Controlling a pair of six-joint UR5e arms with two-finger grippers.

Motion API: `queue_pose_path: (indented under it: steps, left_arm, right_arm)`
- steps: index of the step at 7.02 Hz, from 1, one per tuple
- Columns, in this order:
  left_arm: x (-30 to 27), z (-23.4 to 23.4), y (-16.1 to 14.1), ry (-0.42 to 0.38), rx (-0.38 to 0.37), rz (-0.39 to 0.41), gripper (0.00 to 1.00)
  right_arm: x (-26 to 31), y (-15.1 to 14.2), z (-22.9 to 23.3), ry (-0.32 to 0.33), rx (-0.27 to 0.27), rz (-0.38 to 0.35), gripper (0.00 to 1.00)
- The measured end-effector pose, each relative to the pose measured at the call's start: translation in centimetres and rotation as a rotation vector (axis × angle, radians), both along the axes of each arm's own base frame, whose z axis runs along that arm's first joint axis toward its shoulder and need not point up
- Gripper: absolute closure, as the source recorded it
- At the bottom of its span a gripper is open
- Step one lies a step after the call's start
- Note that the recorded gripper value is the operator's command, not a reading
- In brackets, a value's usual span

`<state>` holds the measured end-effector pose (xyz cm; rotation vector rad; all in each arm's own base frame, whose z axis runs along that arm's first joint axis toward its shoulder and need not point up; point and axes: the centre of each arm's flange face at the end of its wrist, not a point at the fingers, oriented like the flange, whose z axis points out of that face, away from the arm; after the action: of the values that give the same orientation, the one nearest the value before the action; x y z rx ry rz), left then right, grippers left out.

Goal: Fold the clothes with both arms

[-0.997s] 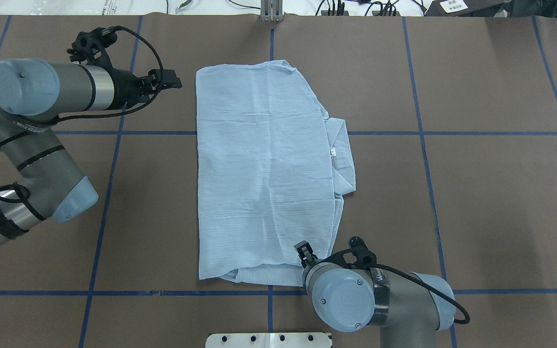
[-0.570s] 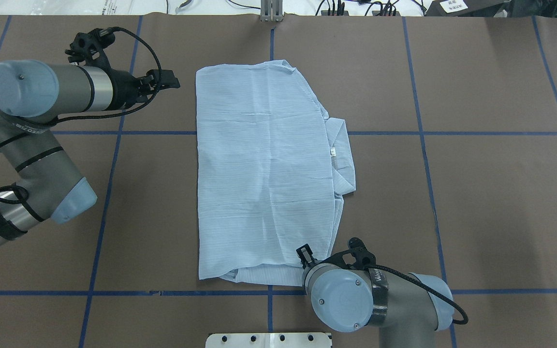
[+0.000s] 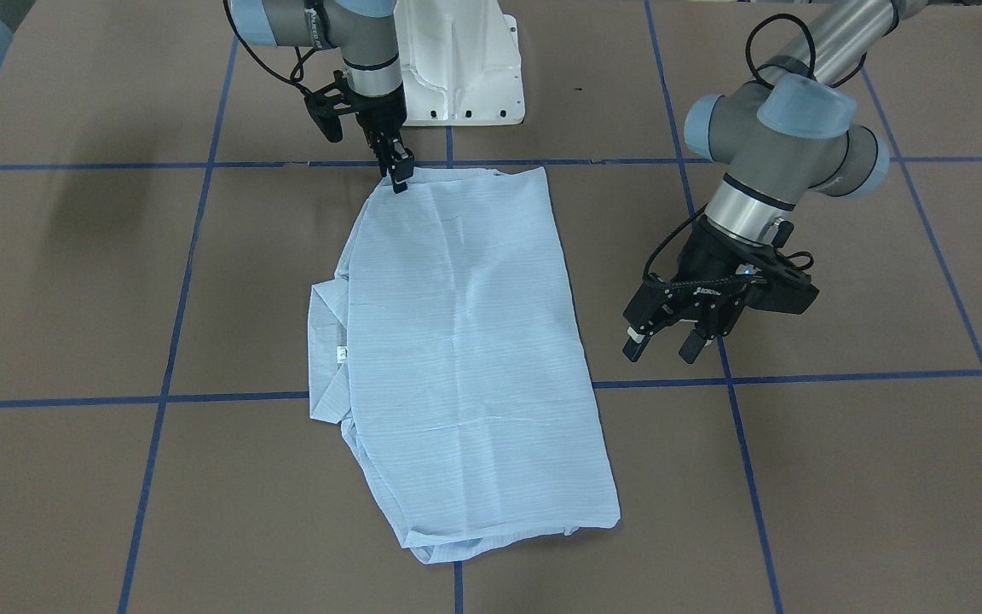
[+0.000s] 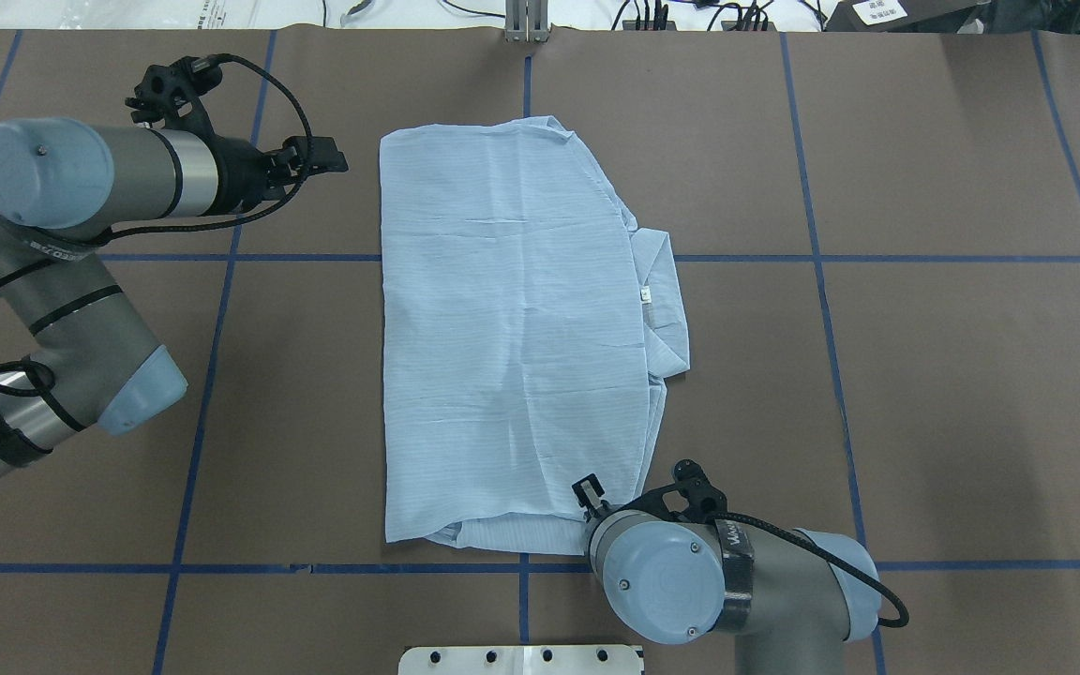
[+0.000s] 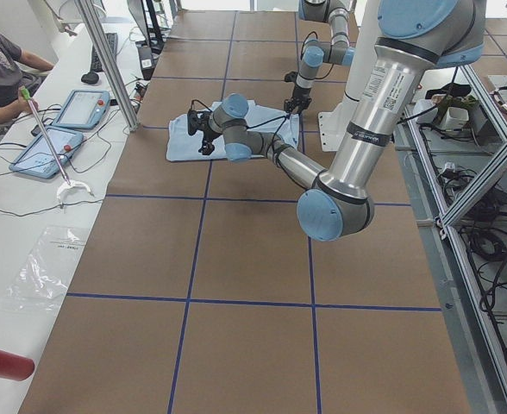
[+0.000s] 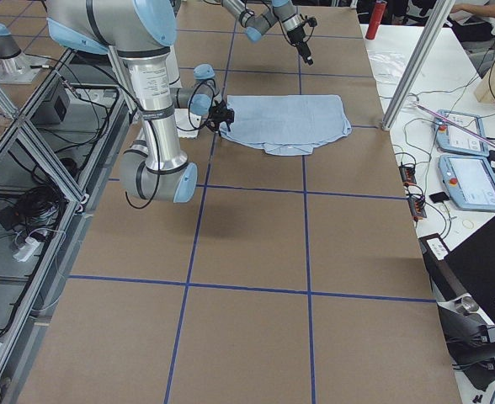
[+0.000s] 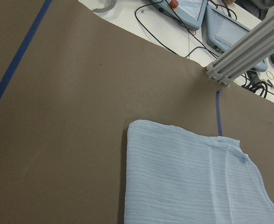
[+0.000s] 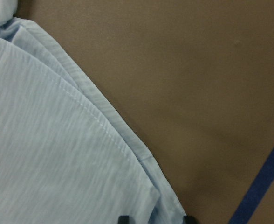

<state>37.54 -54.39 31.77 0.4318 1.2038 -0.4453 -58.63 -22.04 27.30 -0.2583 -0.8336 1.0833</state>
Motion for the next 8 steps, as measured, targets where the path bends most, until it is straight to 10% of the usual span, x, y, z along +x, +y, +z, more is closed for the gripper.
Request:
queue_pose_path:
  steps: [6, 8]
  left_arm:
    - [-0.1, -0.5, 0.6, 0.022, -0.01, -0.001, 0.0]
    - [1.5, -1.1, 5.8, 0.098, -0.071, 0.038, 0.0]
  right_arm:
    - [1.3, -0.1, -1.4, -0.031, 0.004, -0.002, 1.0]
    - [2.5, 0.1, -2.0, -0.047, -0.001, -0.008, 1.0]
